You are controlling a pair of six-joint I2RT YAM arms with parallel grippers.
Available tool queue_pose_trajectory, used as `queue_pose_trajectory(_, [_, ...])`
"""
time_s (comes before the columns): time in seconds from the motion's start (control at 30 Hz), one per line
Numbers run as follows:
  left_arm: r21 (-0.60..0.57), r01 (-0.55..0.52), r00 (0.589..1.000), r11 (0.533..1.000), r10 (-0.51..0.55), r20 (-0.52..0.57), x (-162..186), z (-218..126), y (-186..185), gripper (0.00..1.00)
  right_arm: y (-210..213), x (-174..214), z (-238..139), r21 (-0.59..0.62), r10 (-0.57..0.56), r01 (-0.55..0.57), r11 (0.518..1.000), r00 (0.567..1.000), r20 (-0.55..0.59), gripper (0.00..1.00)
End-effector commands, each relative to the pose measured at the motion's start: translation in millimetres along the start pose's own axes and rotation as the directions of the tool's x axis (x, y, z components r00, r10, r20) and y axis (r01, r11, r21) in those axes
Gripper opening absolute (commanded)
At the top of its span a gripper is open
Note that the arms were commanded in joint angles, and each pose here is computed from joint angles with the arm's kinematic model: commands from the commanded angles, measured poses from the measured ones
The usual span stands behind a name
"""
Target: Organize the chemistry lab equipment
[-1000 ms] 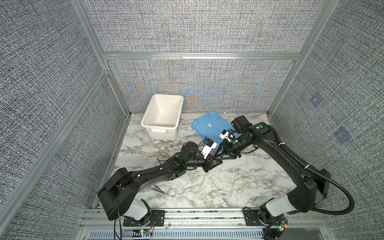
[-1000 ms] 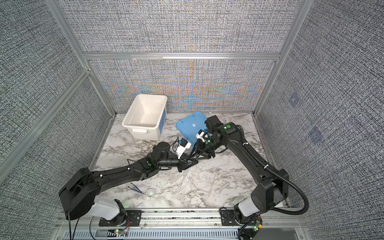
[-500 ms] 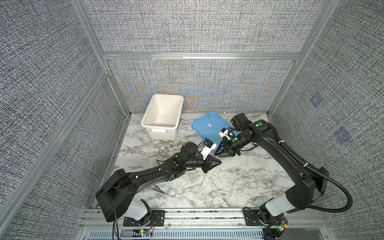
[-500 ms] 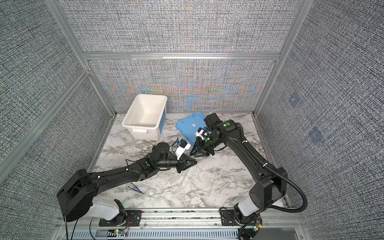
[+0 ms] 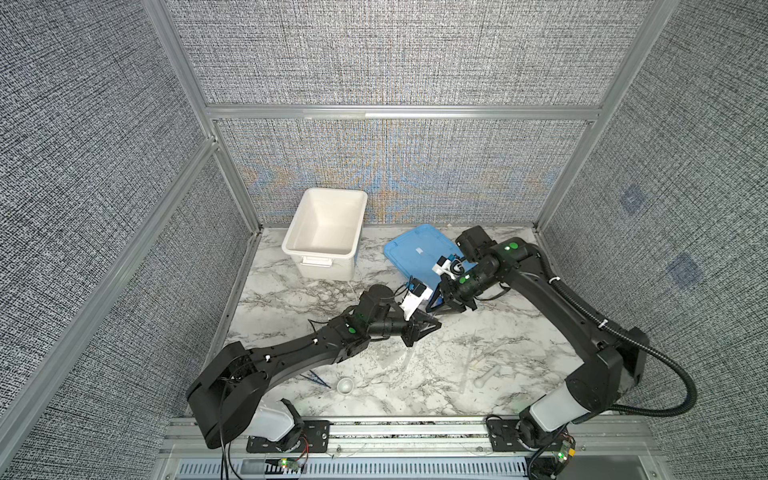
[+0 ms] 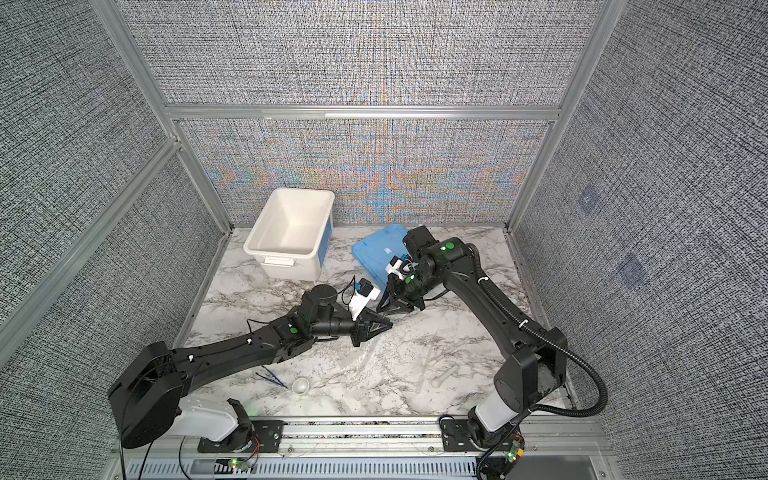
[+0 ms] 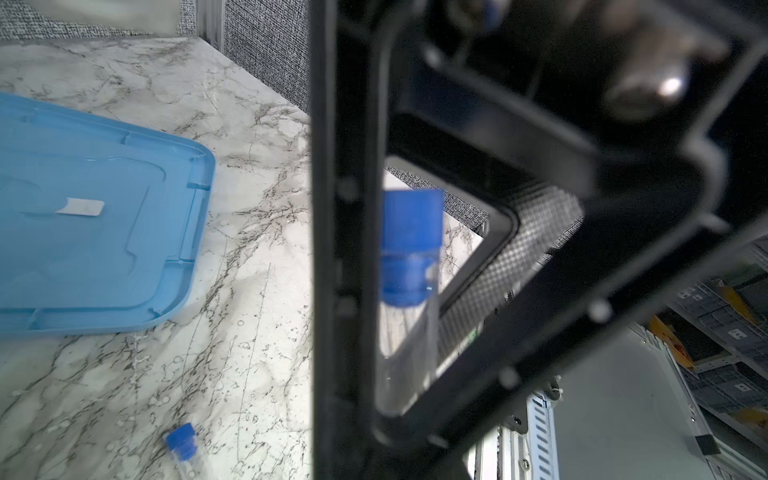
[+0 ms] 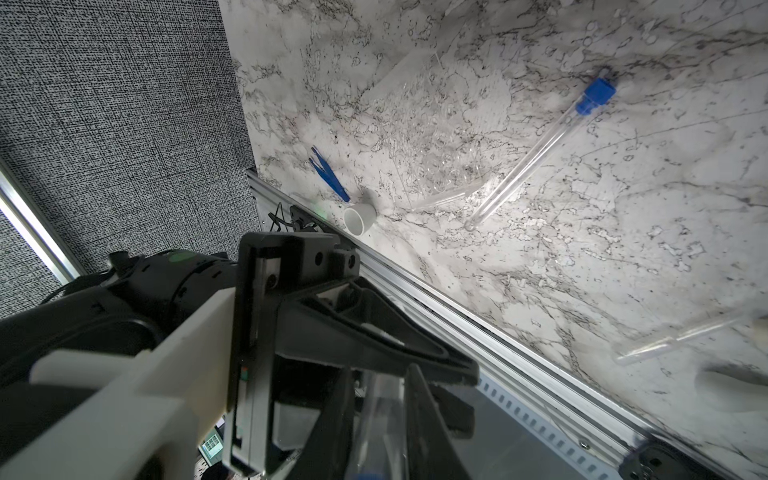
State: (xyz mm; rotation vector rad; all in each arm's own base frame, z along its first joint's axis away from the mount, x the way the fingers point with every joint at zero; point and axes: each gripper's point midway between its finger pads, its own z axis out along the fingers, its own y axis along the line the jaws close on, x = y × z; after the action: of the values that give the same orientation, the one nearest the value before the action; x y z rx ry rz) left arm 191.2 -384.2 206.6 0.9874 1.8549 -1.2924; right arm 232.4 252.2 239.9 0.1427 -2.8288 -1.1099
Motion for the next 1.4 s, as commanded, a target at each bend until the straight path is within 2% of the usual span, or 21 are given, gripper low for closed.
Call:
queue_pose_trajectory(0.0, [-0.005,-0.022,1.0,1.0,0.023,0.015,-3.2,-1.4,-0.4,0.08,1.4,5.3,-0.1,-0.003,0.002,-0.003,1.0,1.0,-0.023,0.17])
queue_pose_trajectory(0.33, [-0.018,-0.01,1.0,1.0,0.011,0.015,-1.7,-2.5,1.5,0.08,2.8,6.5,-3.4,0.003,0.002,-0.002,1.0,1.0,-0.006,0.11])
queue_pose_trajectory(0.5, [-0.02,-0.008,1.0,1.0,0.008,0.014,-0.4,-2.3,2.5,0.14,4.9,4.1,-4.4,-0.002,-0.01,0.01,1.0,1.0,0.007,0.11])
queue_pose_trajectory(0.57, [-0.022,-0.006,1.0,1.0,0.006,0.013,0.3,-2.2,2.8,0.22,5.3,2.8,-5.0,-0.003,-0.016,0.016,1.0,1.0,0.015,0.11])
queue_pose_trajectory(0.67, [-0.021,-0.002,1.0,1.0,0.003,0.015,1.3,-3.2,2.5,0.42,6.4,0.0,-6.7,-0.001,-0.03,0.03,1.0,0.999,0.036,0.1])
queue_pose_trajectory(0.83, [-0.017,-0.002,0.999,1.0,0.003,0.049,-2.2,-11.6,-2.2,0.59,6.9,-5.3,-10.1,0.015,-0.058,0.057,0.998,0.996,0.074,0.11])
queue_pose_trajectory(0.93, [-0.063,0.006,0.998,0.998,-0.002,0.06,-2.1,-20.1,1.5,0.77,5.3,-7.9,-11.3,0.044,-0.079,0.076,0.996,0.993,0.09,0.11])
queue_pose_trajectory(1.03, [-0.141,0.028,0.995,0.99,-0.014,0.097,-1.7,-33.3,10.8,0.91,3.0,-10.4,-10.4,0.077,-0.095,0.088,0.993,0.991,0.092,0.11])
queue_pose_trajectory(1.07, [-0.184,0.051,0.993,0.982,-0.029,0.116,-1.0,-39.2,17.1,0.99,1.7,-11.9,-9.2,0.094,-0.101,0.093,0.991,0.991,0.09,0.1])
queue_pose_trajectory(1.23, [-0.307,0.111,0.984,0.945,-0.06,0.17,-1.4,-70.6,34.8,0.99,0.3,-20.6,-1.5,0.154,-0.142,0.127,0.98,0.985,0.093,0.11])
queue_pose_trajectory(1.37, [-0.322,0.213,0.964,0.923,-0.145,0.221,2.3,-92.8,45.9,0.99,-0.9,-31.0,8.8,0.217,-0.189,0.162,0.963,0.976,0.109,0.11])
